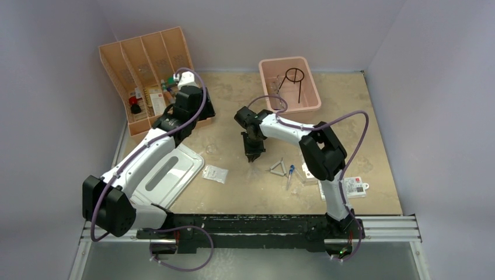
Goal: Organize the chemistry lab equipment
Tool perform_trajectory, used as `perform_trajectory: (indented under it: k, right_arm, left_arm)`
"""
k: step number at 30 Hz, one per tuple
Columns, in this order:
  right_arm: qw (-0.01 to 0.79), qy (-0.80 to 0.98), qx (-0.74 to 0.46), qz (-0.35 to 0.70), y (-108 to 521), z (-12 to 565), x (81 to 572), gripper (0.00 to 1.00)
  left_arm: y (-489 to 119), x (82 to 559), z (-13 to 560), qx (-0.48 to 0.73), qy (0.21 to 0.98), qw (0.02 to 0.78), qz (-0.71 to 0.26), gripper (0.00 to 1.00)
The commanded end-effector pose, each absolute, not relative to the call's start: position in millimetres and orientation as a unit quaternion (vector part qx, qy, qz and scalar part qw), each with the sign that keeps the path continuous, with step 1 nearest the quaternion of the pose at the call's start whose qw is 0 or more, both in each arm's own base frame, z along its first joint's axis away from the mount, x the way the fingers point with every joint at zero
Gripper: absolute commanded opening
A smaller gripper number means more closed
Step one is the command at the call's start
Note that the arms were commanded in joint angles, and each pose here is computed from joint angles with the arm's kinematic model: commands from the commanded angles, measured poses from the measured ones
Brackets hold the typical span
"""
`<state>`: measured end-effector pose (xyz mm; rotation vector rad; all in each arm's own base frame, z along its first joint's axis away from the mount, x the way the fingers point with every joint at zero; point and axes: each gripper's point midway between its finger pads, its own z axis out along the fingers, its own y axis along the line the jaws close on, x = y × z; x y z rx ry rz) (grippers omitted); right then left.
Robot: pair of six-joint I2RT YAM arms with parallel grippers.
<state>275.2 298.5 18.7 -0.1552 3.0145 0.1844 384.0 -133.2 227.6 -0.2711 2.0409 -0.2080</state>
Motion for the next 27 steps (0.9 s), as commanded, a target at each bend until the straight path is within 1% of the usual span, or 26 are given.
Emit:
perform_trajectory:
  k: [1,6,12,15,19,23,27]
  right_arm:
    - [0.167,0.978,-0.058,0.108,313.7,79.7,308.9,0.00]
    - [0.280,0.949,-0.081,0.118,311.2,155.8,353.5,0.00]
    - [0.397,0.909,-0.010,0.123,253.5,246.4,417.8,0.00]
    - [0.463,0.882,0.005,0.090,216.2,287.3,442.6,0.00]
    - [0.499,0.865,0.021,0.051,171.1,307.7,470.0,0.00]
    - [0.512,0.858,0.036,0.017,128.0,308.2,493.0,0.00]
    - [0.519,0.854,0.027,-0.002,105.3,294.5,512.9,0.00]
  left_arm:
    - [-136.1,393.5,261.4,-0.124,0.826,0.541,-0.105,0.55]
    - [-129.9,396.1,280.9,-0.133,0.810,0.562,-0.098,0.55]
    - [-129.9,401.6,293.4,-0.141,0.796,0.580,-0.104,0.56]
    - [-134.4,405.8,292.4,-0.143,0.795,0.579,-0.113,0.56]
    - [-139.8,412.6,290.9,-0.144,0.793,0.579,-0.121,0.55]
    - [-144.6,420.0,287.3,-0.144,0.795,0.576,-0.124,0.56]
    - [-147.8,425.6,282.9,-0.146,0.797,0.573,-0.124,0.56]
